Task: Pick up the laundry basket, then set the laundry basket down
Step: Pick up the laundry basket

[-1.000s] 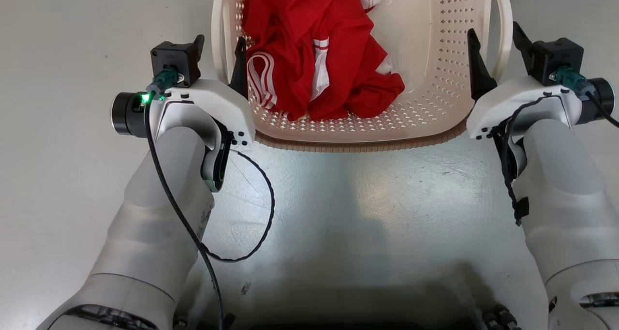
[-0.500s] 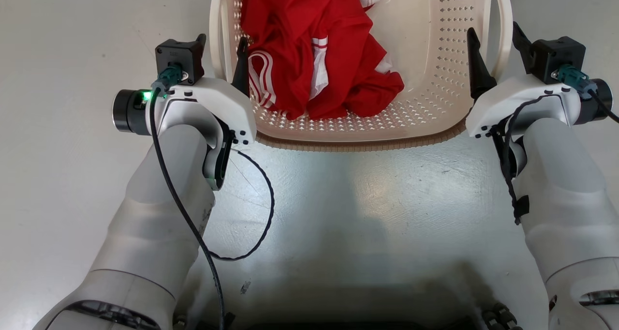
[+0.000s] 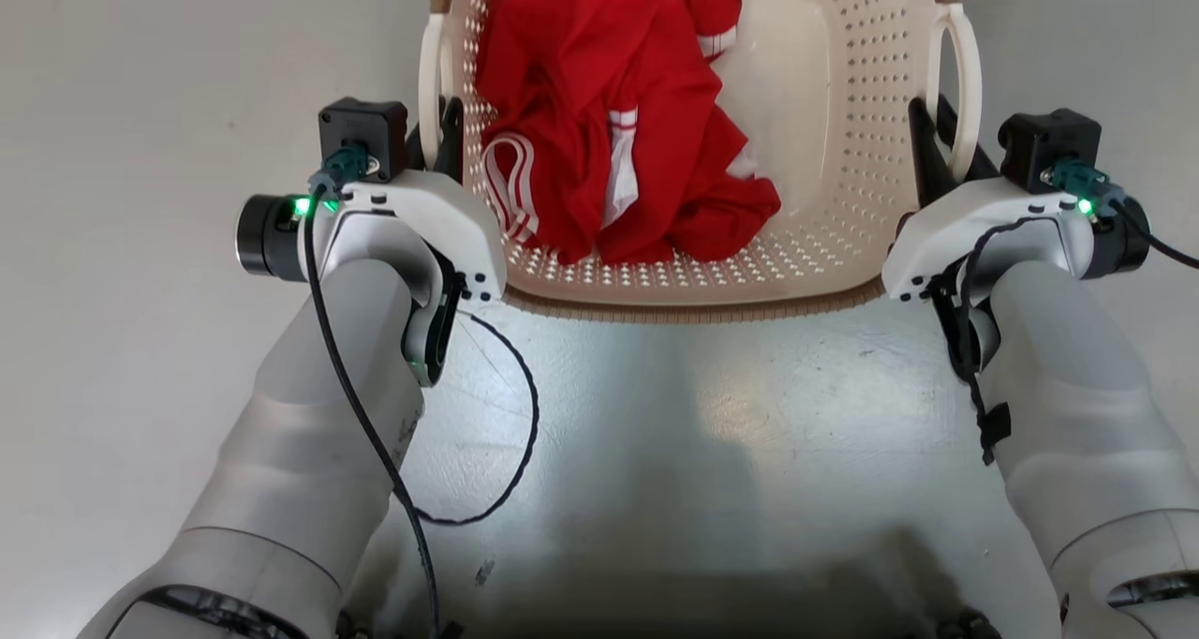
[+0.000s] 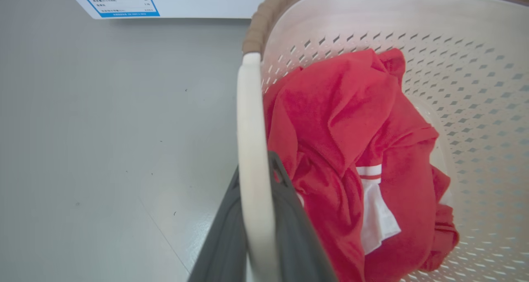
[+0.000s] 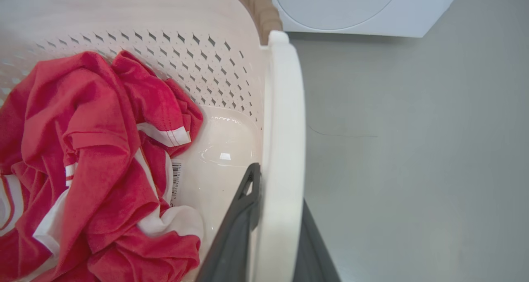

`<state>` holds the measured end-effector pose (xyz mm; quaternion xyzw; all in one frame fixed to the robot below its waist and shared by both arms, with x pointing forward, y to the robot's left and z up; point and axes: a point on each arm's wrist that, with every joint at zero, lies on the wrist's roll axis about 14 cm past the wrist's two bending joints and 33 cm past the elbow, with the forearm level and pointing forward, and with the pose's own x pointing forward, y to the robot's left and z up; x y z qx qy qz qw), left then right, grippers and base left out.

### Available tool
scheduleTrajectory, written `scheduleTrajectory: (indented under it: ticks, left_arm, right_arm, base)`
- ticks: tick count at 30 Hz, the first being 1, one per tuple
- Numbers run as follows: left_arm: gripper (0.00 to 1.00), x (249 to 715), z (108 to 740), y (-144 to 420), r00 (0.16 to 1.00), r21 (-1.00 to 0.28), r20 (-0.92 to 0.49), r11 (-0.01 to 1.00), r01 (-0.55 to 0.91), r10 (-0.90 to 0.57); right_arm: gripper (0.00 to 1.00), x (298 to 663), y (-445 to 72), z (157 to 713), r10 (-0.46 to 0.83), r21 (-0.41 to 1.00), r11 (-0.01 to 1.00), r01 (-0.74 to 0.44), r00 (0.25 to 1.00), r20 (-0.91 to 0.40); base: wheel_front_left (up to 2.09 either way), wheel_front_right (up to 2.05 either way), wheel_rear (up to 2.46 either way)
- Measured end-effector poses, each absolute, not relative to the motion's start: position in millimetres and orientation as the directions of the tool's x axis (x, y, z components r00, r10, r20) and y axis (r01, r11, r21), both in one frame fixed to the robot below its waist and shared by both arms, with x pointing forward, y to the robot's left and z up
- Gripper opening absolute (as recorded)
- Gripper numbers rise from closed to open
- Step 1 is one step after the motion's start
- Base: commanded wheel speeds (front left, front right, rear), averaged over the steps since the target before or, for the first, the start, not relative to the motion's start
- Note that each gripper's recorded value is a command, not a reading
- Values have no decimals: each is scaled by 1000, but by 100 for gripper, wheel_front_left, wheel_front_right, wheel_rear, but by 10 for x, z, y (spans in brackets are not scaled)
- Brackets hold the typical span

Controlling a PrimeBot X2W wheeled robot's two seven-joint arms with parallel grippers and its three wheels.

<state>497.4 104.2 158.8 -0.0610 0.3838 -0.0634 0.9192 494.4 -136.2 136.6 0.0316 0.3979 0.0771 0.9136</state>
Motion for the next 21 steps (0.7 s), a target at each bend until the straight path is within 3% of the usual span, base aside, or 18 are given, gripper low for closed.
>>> scheduleTrajectory:
  ticks: [21]
  left_arm:
    - [0, 4500, 2104, 829, 663, -165, -716, 976, 142, -217]
  right_arm:
    - [0, 4424, -1450, 1986, 162, 138, 987, -87, 634, -756]
  base:
    - [0, 0, 0]
